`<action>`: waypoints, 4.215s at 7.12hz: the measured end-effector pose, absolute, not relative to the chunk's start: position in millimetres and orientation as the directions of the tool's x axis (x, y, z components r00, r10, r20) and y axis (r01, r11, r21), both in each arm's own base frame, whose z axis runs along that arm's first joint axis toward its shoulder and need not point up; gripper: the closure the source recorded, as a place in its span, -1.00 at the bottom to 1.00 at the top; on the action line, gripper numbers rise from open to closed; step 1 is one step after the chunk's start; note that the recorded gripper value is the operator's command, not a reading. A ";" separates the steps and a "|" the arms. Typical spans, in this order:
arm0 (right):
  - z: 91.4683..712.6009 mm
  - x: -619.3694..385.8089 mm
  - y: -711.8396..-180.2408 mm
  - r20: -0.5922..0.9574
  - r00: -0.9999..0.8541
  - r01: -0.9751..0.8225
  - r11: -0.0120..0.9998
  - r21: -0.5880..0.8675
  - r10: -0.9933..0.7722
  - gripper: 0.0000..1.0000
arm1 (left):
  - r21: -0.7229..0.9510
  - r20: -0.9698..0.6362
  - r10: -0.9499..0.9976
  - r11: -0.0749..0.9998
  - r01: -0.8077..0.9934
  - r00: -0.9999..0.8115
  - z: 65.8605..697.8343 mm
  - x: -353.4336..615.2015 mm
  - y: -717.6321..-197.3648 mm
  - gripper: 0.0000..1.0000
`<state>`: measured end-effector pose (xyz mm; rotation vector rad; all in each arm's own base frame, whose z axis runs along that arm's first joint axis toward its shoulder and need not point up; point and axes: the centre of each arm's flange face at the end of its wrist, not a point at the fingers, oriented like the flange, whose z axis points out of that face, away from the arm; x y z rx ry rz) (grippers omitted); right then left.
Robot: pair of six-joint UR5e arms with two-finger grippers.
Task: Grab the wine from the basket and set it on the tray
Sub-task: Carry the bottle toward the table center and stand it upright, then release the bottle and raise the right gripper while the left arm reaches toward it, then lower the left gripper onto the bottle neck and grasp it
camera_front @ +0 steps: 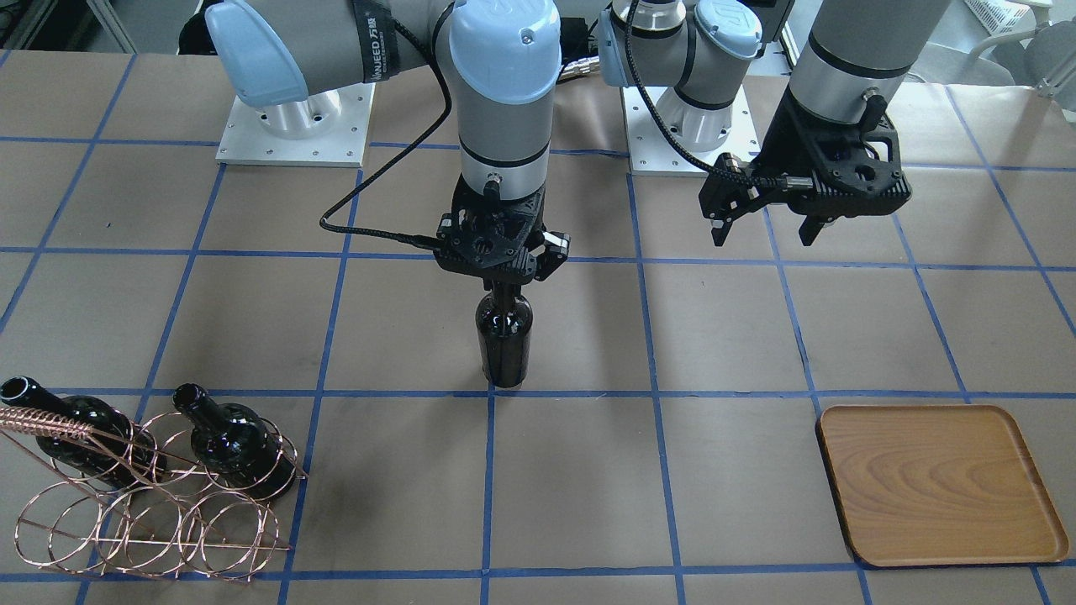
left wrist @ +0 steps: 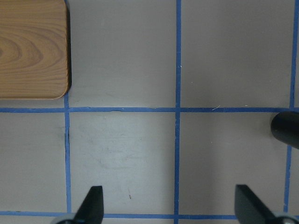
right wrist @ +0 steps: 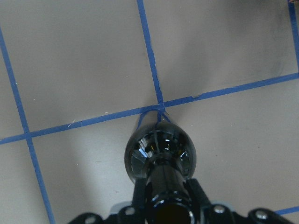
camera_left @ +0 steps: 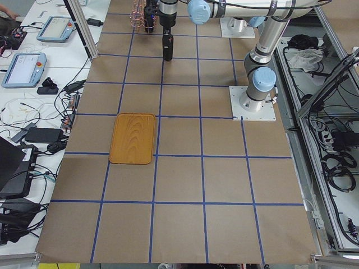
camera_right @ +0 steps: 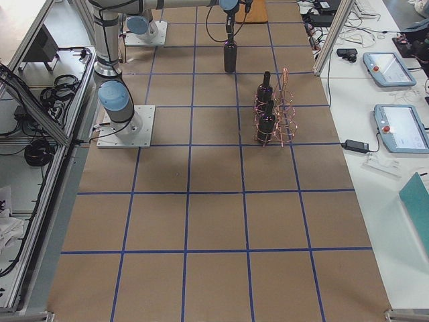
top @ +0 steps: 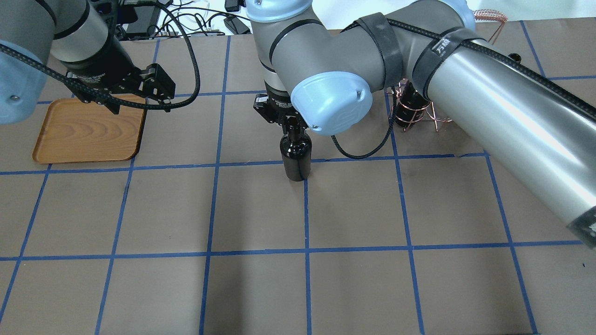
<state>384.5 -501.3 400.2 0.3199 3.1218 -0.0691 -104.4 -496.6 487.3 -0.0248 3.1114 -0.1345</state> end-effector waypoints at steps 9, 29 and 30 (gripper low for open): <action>390.5 387.8 -502.0 -0.029 -0.977 0.213 0.976 -0.050 0.211 0.38 | -0.082 -0.031 -0.025 0.996 -0.023 -0.999 486.7 -100.7 -498.3 -1.00; 533.6 177.4 -471.7 0.015 -1.000 0.001 0.999 -0.053 0.002 -1.00 | -0.143 0.080 0.062 0.988 0.050 -0.995 411.4 -332.5 -495.4 -0.45; 535.1 177.5 -473.0 0.014 -1.000 0.001 0.998 -0.066 0.002 -1.00 | -0.132 0.076 0.070 0.990 0.059 -0.995 396.5 -343.3 -496.6 -0.39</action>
